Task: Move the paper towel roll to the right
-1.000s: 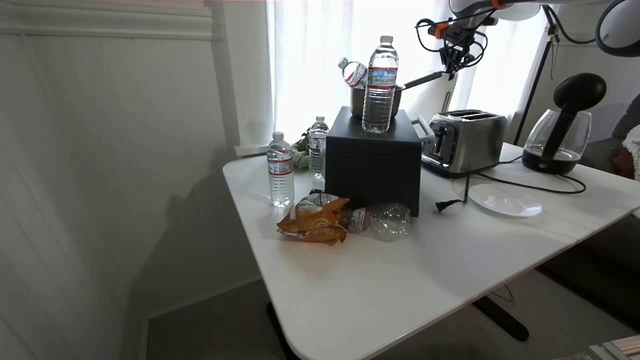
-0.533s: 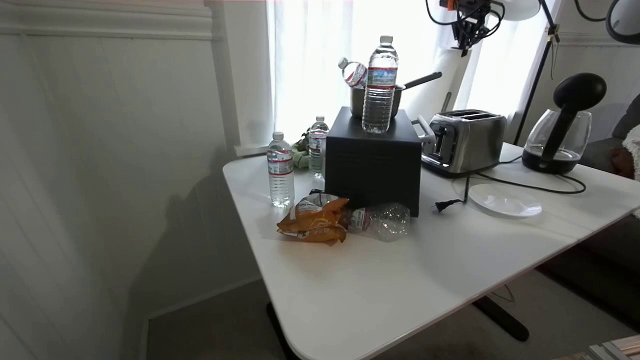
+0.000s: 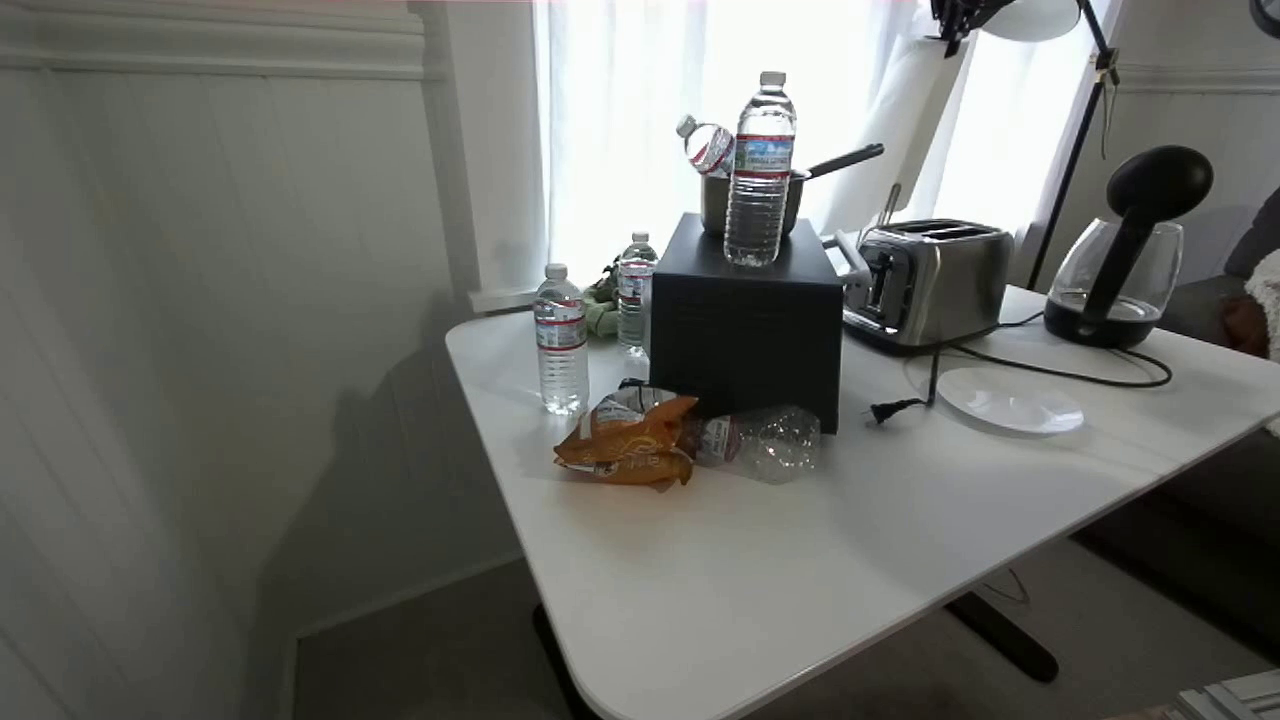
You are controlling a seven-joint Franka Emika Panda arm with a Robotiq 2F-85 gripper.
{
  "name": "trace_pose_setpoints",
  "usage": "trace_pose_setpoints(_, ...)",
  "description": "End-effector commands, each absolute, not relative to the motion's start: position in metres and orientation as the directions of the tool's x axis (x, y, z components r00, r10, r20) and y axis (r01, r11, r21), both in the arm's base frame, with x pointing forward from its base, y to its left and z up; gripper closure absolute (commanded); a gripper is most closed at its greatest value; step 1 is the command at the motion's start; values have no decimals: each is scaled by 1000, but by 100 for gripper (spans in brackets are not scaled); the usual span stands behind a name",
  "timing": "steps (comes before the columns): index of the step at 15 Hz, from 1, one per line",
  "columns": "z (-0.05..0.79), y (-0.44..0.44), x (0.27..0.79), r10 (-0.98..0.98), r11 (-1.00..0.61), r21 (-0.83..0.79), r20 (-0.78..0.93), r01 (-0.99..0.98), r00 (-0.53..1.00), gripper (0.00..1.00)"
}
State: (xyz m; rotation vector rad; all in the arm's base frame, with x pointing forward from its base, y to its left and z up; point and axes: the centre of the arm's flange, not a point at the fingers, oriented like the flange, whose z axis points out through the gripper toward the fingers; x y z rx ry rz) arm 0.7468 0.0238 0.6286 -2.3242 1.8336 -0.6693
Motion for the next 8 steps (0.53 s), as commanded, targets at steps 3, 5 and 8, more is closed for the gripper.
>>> trace_pose_setpoints(3,696,26,743,-959,-213,-428,264,-878,103,92)
trace_pose_setpoints(5,711,25,735,-964,-191,-461,255,-866,77,92)
trace_pose_setpoints(8,729,23,722,-970,-160,-493,237,-855,45,92)
